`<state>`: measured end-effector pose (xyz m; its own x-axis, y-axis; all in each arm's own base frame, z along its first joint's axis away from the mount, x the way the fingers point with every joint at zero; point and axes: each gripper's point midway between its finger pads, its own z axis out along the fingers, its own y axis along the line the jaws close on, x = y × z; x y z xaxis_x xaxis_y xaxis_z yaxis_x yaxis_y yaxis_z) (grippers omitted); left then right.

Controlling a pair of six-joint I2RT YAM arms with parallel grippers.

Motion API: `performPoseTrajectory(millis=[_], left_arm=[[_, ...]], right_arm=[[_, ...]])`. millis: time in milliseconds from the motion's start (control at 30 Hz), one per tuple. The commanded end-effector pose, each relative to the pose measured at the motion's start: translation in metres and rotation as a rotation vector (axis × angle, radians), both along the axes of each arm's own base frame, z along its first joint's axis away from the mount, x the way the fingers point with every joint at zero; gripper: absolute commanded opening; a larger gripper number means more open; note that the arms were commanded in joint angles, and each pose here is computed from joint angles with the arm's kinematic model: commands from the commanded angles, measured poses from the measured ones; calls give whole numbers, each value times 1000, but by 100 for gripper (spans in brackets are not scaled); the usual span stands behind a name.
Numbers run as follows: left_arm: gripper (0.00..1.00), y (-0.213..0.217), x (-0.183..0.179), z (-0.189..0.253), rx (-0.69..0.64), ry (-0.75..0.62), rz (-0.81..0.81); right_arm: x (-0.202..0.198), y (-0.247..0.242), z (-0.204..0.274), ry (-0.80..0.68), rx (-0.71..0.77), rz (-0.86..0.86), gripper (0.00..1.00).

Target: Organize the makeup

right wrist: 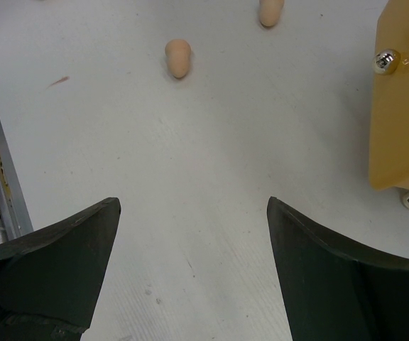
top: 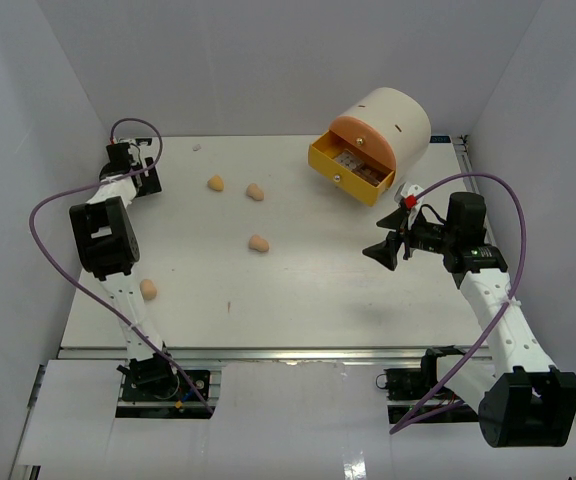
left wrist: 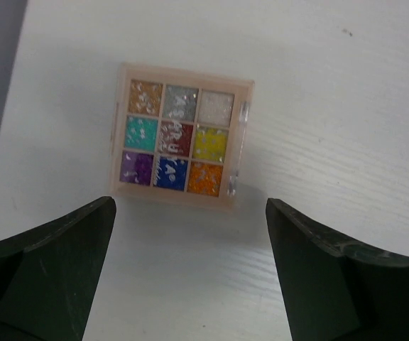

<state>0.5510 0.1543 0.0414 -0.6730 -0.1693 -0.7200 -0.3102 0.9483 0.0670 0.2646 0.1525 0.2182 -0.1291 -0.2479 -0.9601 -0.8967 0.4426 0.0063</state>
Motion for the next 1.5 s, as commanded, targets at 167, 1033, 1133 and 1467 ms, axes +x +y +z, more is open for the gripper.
performPoseTrajectory(millis=[167, 1033, 1133, 1467], left_arm=[[98, 31, 19, 14, 133, -47, -44], [92, 12, 26, -18, -58, -47, -284], [89, 14, 20, -23, -78, -31, -280], [62, 5, 11, -26, -259, -32, -268]], right_arm=[[-1, 2, 5, -5, 20, 22, 90], [-3, 4, 6, 1, 29, 36, 90], [-3, 4, 7, -2, 29, 36, 90], [-2, 3, 6, -3, 25, 30, 90]])
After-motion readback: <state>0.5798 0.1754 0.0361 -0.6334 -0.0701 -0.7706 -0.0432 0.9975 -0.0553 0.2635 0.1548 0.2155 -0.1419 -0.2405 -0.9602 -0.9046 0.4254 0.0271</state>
